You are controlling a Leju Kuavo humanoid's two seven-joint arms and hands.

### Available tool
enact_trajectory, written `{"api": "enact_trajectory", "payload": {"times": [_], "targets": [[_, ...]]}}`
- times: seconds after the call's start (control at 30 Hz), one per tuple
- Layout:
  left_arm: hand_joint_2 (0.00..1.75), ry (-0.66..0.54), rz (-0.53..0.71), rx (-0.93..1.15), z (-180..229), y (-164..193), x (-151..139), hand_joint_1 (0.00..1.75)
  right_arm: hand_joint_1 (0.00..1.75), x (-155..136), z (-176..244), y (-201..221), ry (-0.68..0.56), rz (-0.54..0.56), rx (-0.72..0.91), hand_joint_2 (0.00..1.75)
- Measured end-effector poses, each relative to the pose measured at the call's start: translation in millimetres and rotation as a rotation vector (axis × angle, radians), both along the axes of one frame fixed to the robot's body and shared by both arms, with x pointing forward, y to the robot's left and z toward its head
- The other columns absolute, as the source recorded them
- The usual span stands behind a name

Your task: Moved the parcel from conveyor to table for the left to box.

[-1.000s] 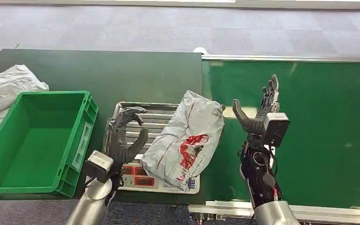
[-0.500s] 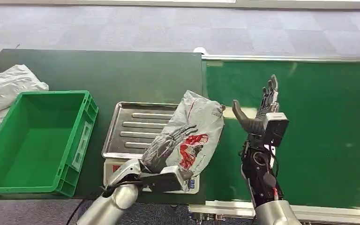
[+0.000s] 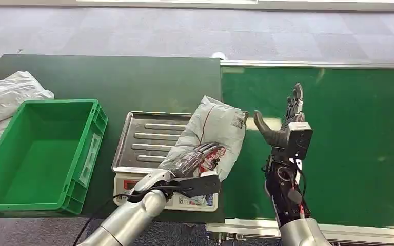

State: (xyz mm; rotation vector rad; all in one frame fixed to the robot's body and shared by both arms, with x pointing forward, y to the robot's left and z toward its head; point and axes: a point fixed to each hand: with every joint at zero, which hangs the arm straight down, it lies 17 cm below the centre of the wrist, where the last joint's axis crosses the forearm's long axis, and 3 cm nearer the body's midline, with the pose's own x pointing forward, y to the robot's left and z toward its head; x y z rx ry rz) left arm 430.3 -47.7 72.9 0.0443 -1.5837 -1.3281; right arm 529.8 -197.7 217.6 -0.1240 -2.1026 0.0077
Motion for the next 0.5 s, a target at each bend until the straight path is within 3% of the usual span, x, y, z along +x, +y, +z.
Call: {"api": "enact_trajectory", "payload": {"times": [0.1,0.13,0.17,0.2,0.5], "targets": [[1.75,0.008,0.003,0.012,-4,0,2,0.0,0.0,0,-2,-2,0.005,-0.005,0.001,1.75],[1.75,0.008,0.003,0.012,-4,0,3,0.59,0.0,1,-2,-3,0.005,-0.008,0.002,1.75],[1.75,0.004,0.002,0.01,-3,-1,4,1.62,0.0,1,-2,-4,0.005,-0.011,0.003,1.75],[1.75,0.0,-0.005,0.004,-2,-2,3,1.75,0.0,1,-2,-5,0.003,-0.012,0.003,1.75],[1.75,-0.108,-0.001,-0.152,34,-4,7,1.75,0.0,-4,-8,-15,0.012,-0.035,0.012,1.75]]}}
